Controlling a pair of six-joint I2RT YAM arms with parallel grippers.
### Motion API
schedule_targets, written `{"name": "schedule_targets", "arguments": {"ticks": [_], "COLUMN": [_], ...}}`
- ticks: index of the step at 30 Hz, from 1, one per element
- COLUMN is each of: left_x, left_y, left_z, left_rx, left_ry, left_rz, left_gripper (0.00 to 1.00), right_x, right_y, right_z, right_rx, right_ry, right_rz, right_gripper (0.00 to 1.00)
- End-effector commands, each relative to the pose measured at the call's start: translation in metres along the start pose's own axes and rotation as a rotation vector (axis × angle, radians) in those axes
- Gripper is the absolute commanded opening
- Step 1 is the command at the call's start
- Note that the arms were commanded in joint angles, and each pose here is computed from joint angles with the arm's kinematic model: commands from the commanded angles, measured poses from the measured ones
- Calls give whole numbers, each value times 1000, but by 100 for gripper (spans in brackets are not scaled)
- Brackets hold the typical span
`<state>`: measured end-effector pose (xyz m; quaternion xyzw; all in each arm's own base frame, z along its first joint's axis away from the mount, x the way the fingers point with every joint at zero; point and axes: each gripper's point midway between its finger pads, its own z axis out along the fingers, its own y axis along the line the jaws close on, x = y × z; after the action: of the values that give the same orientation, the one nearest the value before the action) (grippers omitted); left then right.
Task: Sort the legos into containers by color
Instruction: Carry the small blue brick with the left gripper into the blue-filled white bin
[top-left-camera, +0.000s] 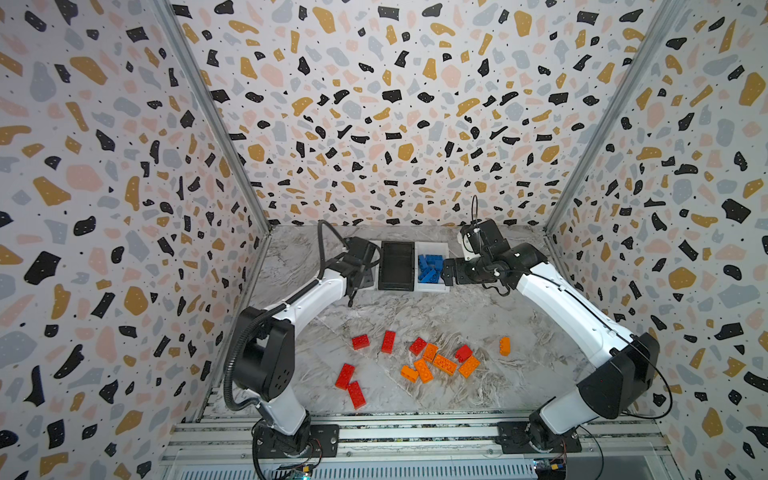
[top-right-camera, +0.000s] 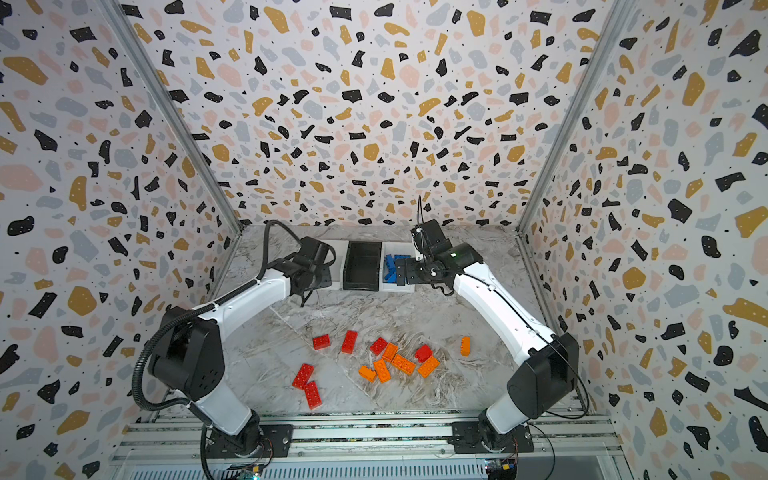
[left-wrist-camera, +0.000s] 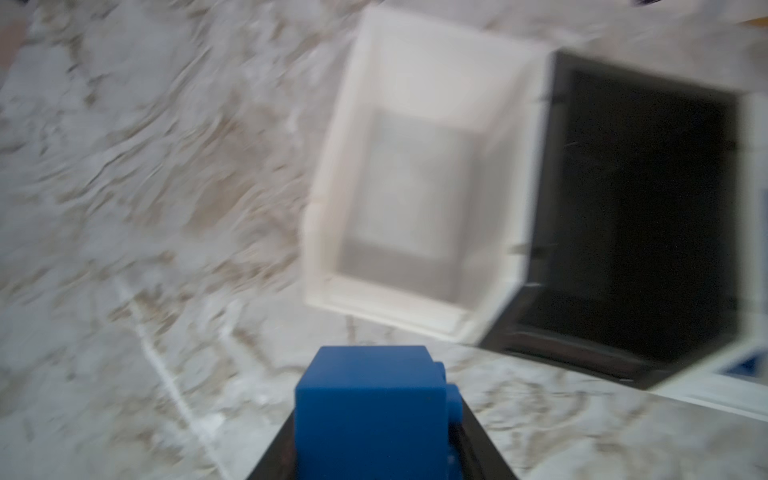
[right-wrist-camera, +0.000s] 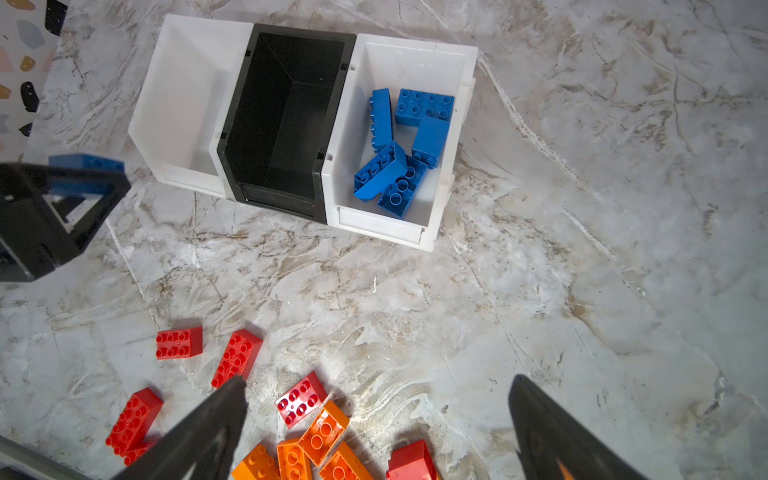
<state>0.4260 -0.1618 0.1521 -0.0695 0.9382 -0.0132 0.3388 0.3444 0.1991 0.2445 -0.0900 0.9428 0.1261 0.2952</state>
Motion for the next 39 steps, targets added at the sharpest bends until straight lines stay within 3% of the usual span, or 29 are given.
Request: {"name": "schedule_targets", "arguments": {"ticks": [1, 6, 11, 22, 24, 27, 29, 33, 39], "left_x": [-4, -12, -12, -20, -20, -22, -29, -51, -67], "left_y": [-46, -124, -176, -218, -222, -229, -232, -235, -191], "left_z": [1, 8, 25, 46, 47, 49, 44, 19, -23], "left_rx": [34, 141, 251, 336, 353, 378, 396, 437, 346], "left_ry": [9, -8, -9, -25, -25, -28, -42, -107, -198], "left_rz": [80, 131, 127, 70, 63, 50, 37, 21, -16], "left_gripper": [33, 34, 34, 36, 46, 76, 88, 100, 100], "right_x": [6, 18, 26, 30, 31, 32, 30, 25, 18], "right_y": [-18, -38, -55, -76, -78, -81, -82, -83, -73], "right_z": [-29, -47, -56, -71, -72, -72, -74, -76, -67], "right_rx": [31, 50, 67, 96, 97, 103, 105, 97, 48], "right_ry": [-42, -68, -75, -90, -89, -87, -94, -111, -93], "right_rz": [41, 92, 126, 146, 149, 151, 154, 147, 124], "right_gripper": [99, 99, 99, 99, 99, 99, 99, 99, 99]}}
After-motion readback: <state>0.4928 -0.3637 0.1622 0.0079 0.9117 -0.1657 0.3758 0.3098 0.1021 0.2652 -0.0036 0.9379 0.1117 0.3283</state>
